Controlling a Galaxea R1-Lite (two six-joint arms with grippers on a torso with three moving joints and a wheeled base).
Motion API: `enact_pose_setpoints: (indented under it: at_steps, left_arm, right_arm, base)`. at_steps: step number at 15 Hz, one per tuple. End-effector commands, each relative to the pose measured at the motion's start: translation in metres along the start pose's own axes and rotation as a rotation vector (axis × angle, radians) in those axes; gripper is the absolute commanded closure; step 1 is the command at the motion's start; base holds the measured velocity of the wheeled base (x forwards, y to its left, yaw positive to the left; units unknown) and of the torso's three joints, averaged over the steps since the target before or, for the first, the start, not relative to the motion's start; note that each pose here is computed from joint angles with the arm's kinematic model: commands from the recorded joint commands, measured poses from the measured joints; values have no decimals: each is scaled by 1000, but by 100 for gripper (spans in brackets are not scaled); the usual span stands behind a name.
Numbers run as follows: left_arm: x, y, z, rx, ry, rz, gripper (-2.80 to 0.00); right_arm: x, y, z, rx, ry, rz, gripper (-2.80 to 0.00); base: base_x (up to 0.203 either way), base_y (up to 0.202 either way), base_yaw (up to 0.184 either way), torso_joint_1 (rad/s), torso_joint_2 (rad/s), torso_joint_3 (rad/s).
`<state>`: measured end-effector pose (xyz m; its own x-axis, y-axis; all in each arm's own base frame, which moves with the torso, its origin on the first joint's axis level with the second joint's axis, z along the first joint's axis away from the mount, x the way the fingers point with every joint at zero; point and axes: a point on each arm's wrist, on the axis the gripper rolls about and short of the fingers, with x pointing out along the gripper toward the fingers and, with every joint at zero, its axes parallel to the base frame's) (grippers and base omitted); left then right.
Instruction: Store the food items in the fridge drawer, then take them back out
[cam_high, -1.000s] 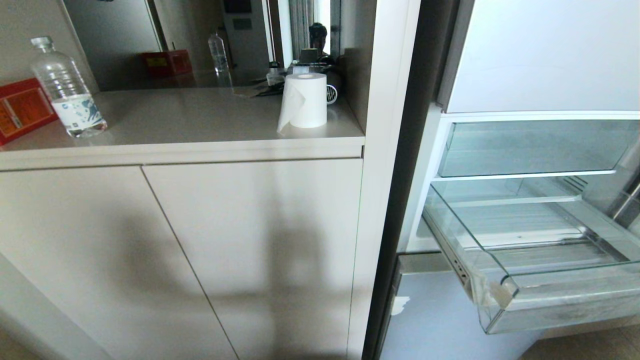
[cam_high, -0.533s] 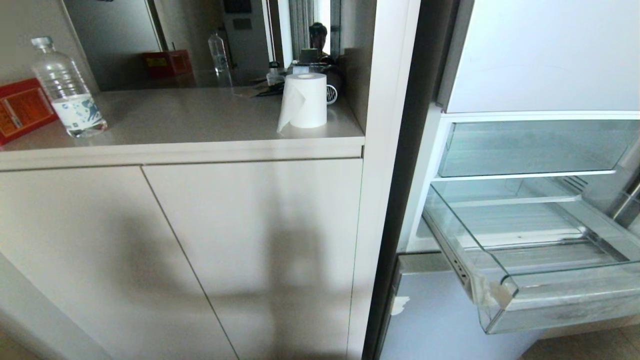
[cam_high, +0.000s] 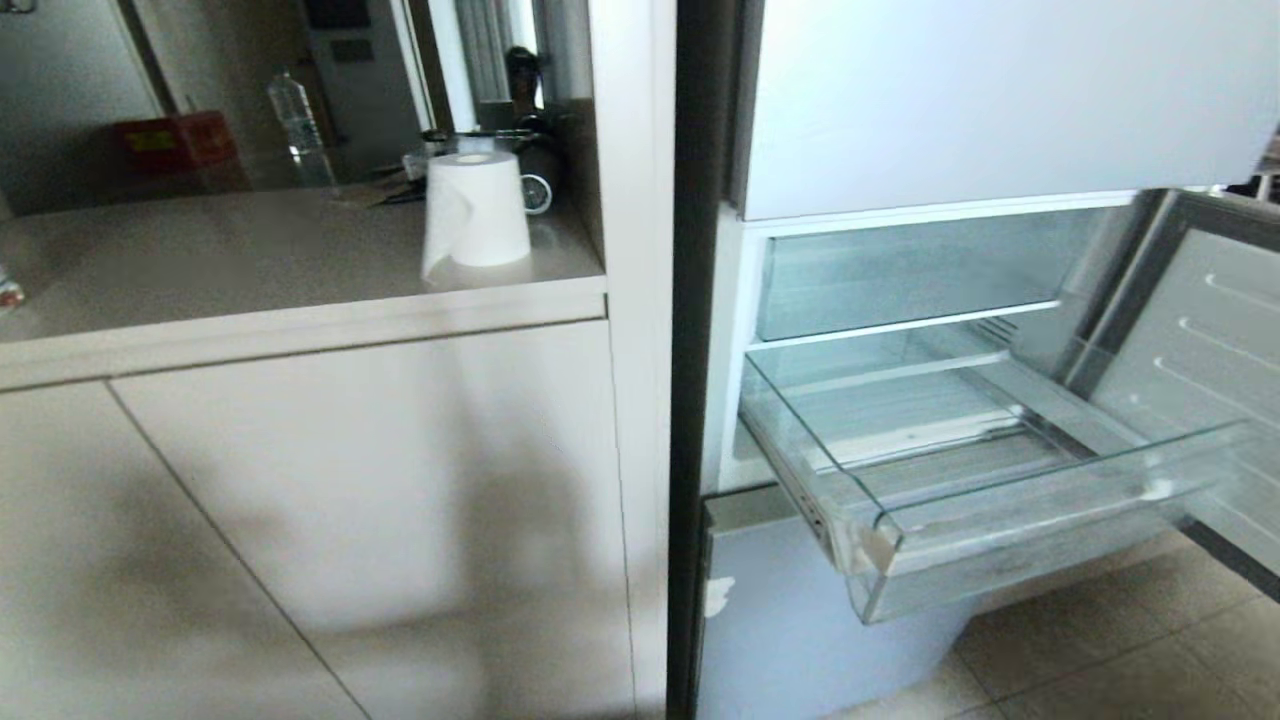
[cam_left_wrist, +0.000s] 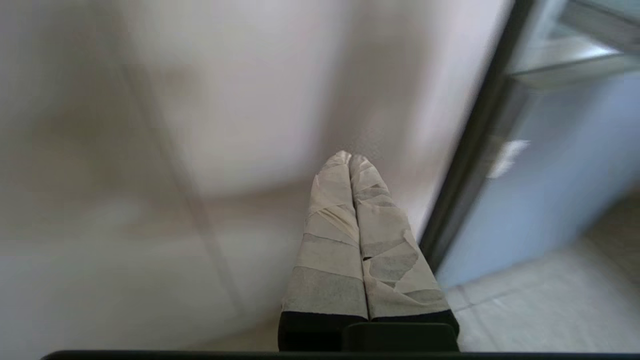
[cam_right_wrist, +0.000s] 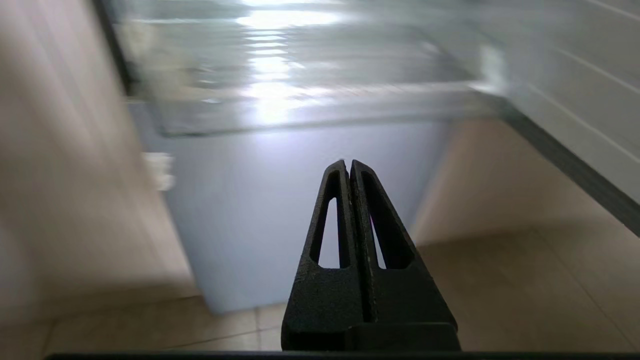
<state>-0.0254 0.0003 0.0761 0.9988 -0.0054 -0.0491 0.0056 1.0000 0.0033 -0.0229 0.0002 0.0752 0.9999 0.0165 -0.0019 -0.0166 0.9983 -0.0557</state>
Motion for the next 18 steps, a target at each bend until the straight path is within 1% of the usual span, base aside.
enact_pose_setpoints:
  at_steps: [1,12,15,16,17,18]
  left_arm:
    - [0,0,0,0,0,1,0]
    - [0,0,0,0,0,1,0]
    - [0,0,0,0,0,1,0]
    - [0,0,0,0,0,1,0]
    - [0,0,0,0,0,1,0]
    - [0,0,0,0,0,1,0]
  right_arm:
    - [0,0,0,1,1,0,0]
    - [0,0,0,40,-2,-9,0]
    - [0,0,2,38,-8,-14,0]
    - [-3,-1,10,33,-34,-39,0]
    - [-7,-3,22,40,-62,-102,0]
    - [-14,-6,43,60,-93,-173,0]
  base:
    - [2,7,-170,4,3,3]
    - [2,9,-176,3,3,2]
    - [1,8,-124,1,1,1]
    - [0,0,0,0,0,0]
    - [0,0,0,0,0,0]
    - [0,0,0,0,0,0]
